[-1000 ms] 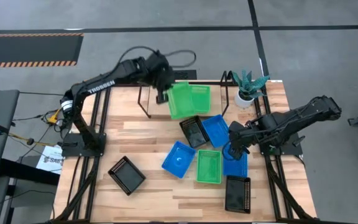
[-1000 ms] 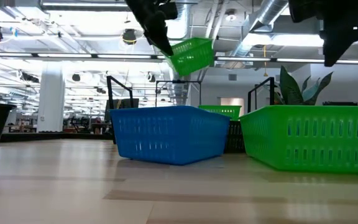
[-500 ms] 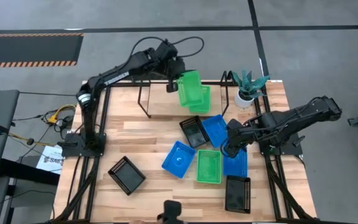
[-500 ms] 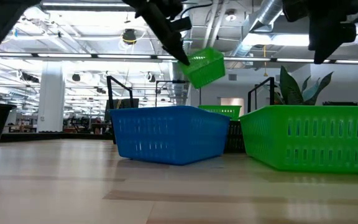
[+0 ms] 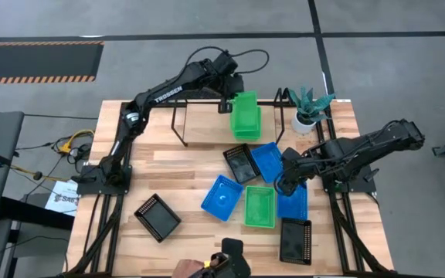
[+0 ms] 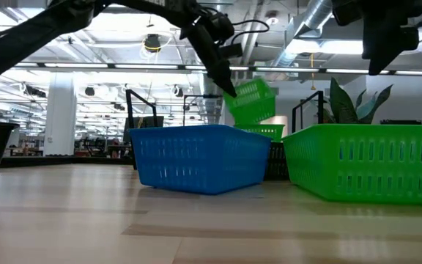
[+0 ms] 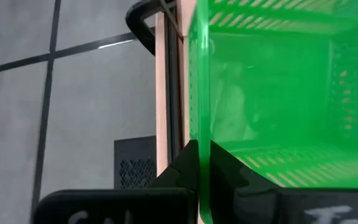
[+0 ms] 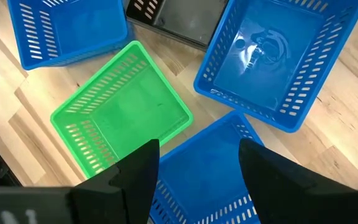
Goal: Stack baskets on shelf by color
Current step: Stack the left green bin on top of the other green bin on the shelf
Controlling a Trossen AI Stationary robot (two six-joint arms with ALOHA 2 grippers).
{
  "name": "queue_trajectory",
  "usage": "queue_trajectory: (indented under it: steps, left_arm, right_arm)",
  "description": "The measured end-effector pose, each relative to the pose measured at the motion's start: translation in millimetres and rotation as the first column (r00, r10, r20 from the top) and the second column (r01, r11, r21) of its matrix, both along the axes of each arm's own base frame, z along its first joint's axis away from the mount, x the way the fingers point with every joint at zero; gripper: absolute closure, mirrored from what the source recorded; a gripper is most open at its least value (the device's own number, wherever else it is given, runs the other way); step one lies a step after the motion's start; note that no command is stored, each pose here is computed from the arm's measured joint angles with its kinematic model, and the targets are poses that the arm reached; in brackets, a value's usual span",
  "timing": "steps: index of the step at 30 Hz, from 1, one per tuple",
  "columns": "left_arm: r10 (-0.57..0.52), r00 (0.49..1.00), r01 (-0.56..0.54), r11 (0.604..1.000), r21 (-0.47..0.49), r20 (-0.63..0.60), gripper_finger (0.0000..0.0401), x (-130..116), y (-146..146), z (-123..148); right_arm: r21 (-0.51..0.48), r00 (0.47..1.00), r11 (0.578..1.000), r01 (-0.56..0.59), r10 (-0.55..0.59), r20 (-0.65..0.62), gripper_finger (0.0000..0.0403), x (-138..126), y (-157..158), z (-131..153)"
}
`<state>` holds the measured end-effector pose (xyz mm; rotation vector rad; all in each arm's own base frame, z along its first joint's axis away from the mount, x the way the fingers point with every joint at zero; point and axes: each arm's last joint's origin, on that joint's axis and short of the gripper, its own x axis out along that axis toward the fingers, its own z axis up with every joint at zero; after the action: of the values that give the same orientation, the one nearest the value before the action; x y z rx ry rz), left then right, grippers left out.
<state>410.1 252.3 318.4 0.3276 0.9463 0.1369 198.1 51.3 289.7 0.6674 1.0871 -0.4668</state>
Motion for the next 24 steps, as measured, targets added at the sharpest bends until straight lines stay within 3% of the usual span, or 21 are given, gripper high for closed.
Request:
queue_trajectory:
  steps: [24]
  left_arm:
    - [-0.121,0.993,0.121,0.993,-0.014,-0.012,0.0399,6.7,-14.8,-2.9]
  right_arm:
    - [-0.028,1.0,1.0,0.0,0.0,0.007,0.0158,0.2,-0.7,0.1]
